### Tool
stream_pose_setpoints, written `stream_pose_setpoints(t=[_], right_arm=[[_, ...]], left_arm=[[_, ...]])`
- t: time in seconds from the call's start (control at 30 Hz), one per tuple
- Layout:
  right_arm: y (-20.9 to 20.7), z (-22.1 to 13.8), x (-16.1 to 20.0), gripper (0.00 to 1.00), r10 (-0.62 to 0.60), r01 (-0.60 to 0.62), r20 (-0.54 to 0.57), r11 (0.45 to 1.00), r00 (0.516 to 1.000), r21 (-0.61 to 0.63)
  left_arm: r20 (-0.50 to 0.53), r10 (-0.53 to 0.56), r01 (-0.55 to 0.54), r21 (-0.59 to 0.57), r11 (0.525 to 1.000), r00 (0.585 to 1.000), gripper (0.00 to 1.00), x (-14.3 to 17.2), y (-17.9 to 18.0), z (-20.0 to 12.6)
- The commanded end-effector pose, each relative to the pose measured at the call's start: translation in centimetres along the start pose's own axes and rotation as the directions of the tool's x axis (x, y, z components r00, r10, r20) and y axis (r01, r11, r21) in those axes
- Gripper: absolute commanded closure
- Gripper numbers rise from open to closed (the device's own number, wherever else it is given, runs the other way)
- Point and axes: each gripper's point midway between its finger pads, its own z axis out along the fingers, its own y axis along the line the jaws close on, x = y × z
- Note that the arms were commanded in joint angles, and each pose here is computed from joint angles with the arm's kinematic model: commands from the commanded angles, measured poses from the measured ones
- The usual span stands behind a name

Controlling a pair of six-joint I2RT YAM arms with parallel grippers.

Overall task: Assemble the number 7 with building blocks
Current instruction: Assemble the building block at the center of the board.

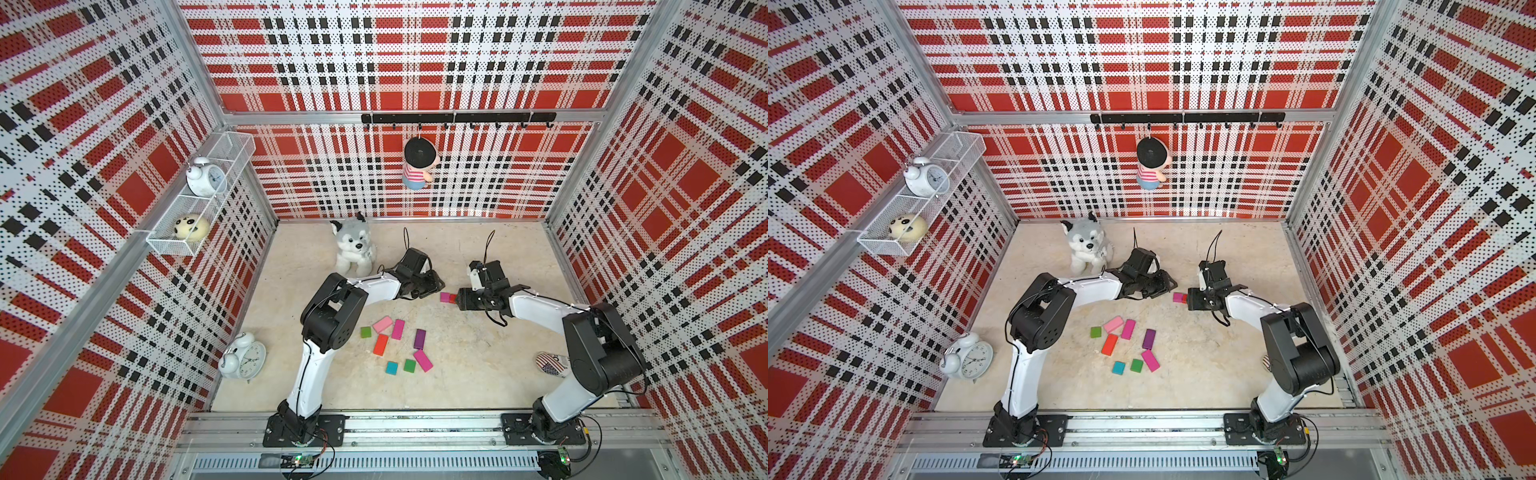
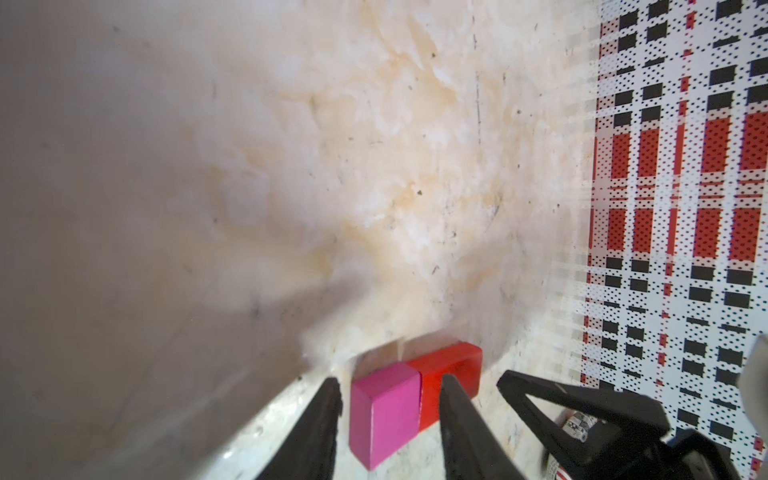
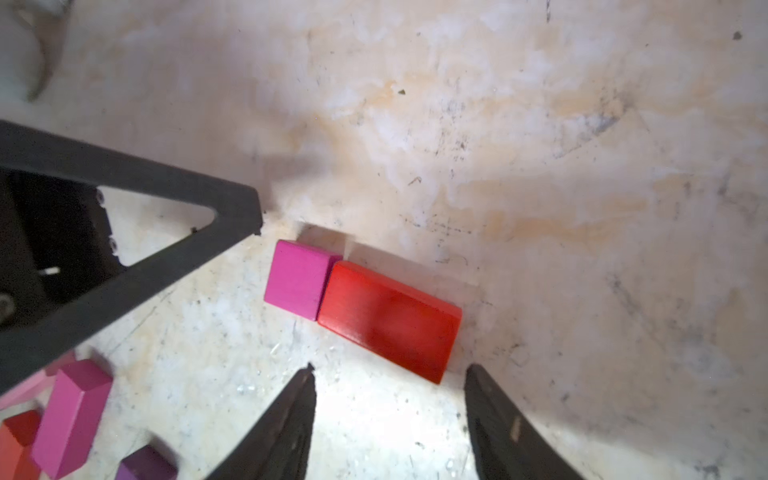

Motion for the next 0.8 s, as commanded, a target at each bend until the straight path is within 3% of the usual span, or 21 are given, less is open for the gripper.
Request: stream_pose_setpoints(t=[0.0,0.23,0.77], right_arm=[[-0.6,-0.2,0.0,0.43,0.113,-0.113,0.014,0.993,0.993,-0.043],[-1.4,0.5,0.3,0.47,0.181,-0.181,-0.007,0.981,0.983,-0.074],[-1.8,2.1,0.1,0.49,0.190,-0.194,-0.044,0.976,0.981,-0.103]], left_arm=[[0.010,0.027,-0.027,0.003,1.000,1.000,0.60,0.4,-0.6,-0.8],[-0.028,0.022,-0.022,0.001,1.000,0.999,0.64,2.5,-0.4,-0.1],[-0.017,0.020,-0.020,0.034,0.999,1.000,0.67,2.3,-1.4,0.5]])
